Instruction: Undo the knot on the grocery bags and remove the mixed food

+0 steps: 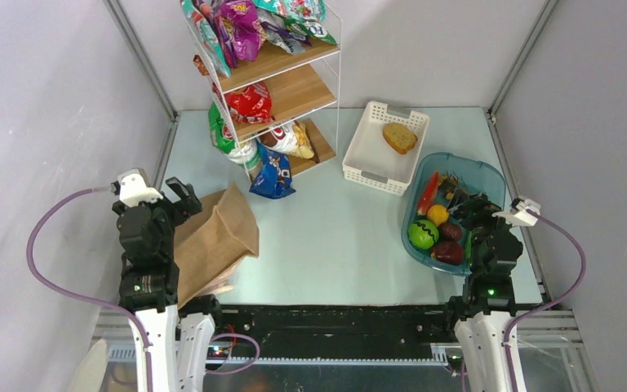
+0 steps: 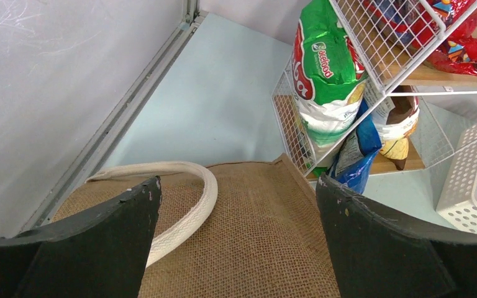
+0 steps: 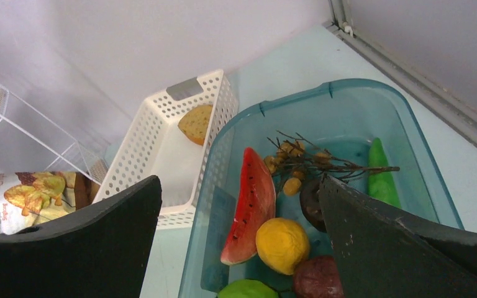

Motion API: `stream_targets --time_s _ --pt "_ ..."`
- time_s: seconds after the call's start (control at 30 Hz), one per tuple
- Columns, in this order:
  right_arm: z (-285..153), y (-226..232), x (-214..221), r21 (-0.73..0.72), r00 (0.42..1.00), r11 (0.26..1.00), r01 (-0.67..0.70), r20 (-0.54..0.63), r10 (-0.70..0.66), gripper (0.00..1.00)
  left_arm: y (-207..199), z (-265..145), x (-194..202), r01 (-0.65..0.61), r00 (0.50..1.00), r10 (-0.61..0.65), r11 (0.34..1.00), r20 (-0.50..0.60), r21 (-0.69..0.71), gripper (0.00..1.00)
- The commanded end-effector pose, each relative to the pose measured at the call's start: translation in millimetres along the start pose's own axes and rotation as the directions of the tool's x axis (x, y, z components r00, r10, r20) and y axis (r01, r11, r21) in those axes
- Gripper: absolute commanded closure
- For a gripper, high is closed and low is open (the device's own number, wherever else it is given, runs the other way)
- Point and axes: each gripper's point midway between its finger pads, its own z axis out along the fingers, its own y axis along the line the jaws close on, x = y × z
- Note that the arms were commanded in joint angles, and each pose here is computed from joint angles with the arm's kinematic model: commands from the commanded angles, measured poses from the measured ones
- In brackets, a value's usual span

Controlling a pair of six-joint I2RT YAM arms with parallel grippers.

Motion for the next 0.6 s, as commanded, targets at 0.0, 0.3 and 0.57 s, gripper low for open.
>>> stream_targets --time_s 0.0,0.3,0.57 --pt "-3.1 0.0 -0.5 0.006 1.000 1.000 -0.013 -0.013 0.013 0.00 6.0 1.2 -9.2 0.023 0.999 -0.021 0.999 0.039 -0.038 0.02" --pt "-1.7 -1.4 4.8 0.009 0.999 1.000 -0.002 -0.036 0.002 0.00 23.8 5.6 -7.3 0.010 0.999 -0.006 0.992 0.034 -0.127 0.02" --pt "0.5 7.4 15.6 -0.047 0.996 0.999 0.012 -0.086 -0.016 0.00 83.4 27.1 8.1 0.144 0.987 -0.162 0.925 -0.021 -0.352 0.02"
